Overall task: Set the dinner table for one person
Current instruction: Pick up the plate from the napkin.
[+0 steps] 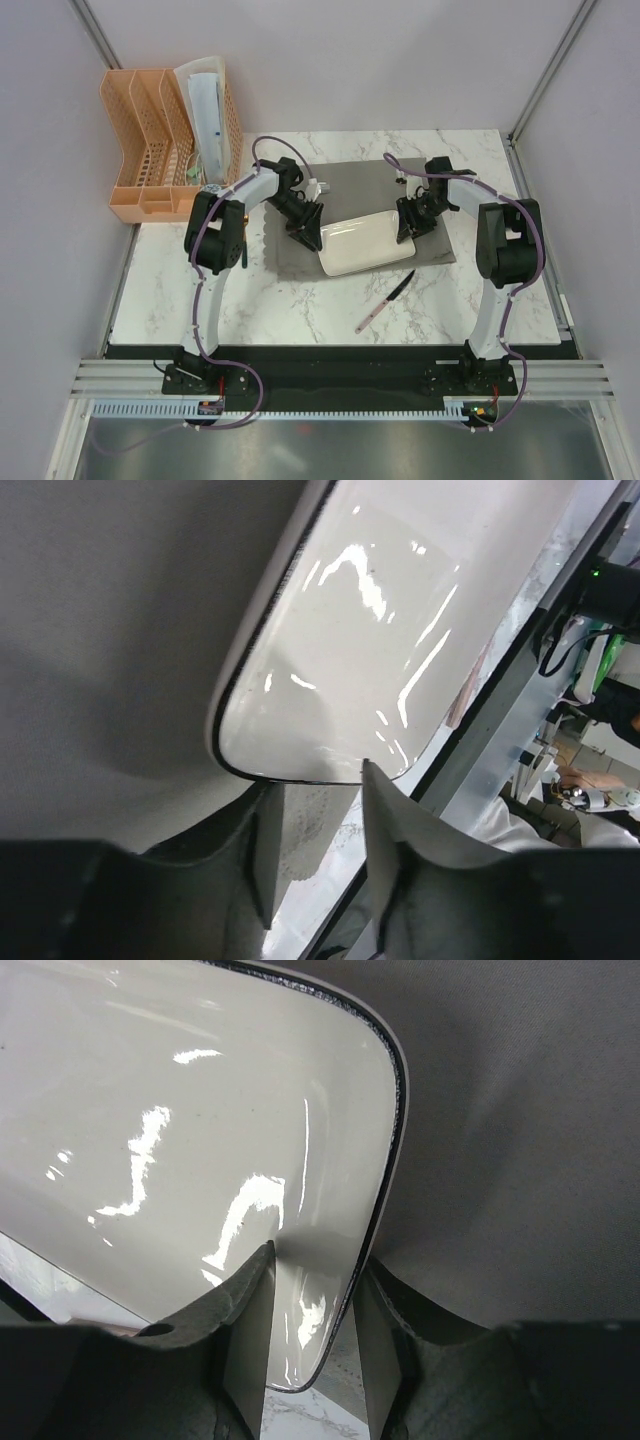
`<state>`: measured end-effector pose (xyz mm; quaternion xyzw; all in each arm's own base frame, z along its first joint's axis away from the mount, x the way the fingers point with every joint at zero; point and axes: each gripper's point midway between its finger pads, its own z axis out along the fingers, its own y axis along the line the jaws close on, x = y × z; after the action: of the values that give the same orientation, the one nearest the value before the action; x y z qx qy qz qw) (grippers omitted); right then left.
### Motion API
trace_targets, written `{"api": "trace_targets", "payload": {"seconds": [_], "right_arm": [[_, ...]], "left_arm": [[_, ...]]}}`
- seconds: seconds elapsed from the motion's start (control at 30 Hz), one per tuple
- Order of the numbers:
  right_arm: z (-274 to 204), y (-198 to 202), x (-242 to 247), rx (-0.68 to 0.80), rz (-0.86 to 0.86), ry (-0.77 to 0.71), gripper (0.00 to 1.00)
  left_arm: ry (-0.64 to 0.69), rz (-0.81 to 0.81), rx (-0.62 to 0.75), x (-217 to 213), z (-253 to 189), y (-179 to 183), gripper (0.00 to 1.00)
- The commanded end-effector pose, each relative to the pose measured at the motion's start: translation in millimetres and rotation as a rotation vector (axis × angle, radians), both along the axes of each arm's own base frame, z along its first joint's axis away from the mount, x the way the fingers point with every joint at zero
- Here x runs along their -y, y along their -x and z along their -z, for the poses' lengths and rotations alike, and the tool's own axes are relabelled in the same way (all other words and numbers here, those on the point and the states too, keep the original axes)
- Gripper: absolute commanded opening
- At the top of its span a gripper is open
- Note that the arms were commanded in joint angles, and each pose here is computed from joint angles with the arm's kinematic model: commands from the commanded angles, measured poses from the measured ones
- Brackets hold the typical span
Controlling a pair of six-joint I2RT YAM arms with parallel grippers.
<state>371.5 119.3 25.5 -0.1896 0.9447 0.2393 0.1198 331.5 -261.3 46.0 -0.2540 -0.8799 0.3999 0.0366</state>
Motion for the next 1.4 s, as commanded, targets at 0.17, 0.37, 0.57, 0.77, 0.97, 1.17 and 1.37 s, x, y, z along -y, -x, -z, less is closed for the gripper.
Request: {"api": "trace_targets", "payload": {"seconds": [0.17, 0.37, 0.57, 0.77, 0.97, 1.17, 1.37], "right_arm": [[19.5, -4.9, -15.3, 0.027, -0.062, -0.04, 0.43], [20.0, -2.4, -15.1, 0.027, -0.072, -0.041, 0.43], [23.1, 2.7, -12.7, 0.028, -0.087, -0.031, 0.49], [23.7, 2.0, -13.6, 0.027, -0.088, -0.036, 0.5], [27.1, 5.2, -11.4, 0.023, -0.096, -0.029, 0.5], [29.6, 7.4, -10.6, 0.016, -0.097, -0.029, 0.5], [32.5, 6.5, -12.4, 0.007, -0.097, -0.035, 0.5]], "left_arm": [[0.03, 0.011, 0.077, 23.9, -22.2, 0.7, 0.39], [0.0, -0.002, 0.088, 18.3, -16.3, -5.9, 0.4], [-0.001, -0.025, 0.087, 7.0, -21.5, -8.9, 0.41], [-0.018, -0.051, 0.09, -7.0, -20.6, -16.2, 0.42], [-0.025, -0.058, 0.079, -17.3, -18.7, -13.7, 0.41], [-0.019, -0.061, 0.08, -21.0, -22.6, -10.4, 0.42], [0.014, -0.09, 0.053, -8.6, -13.5, -25.9, 0.42]]}}
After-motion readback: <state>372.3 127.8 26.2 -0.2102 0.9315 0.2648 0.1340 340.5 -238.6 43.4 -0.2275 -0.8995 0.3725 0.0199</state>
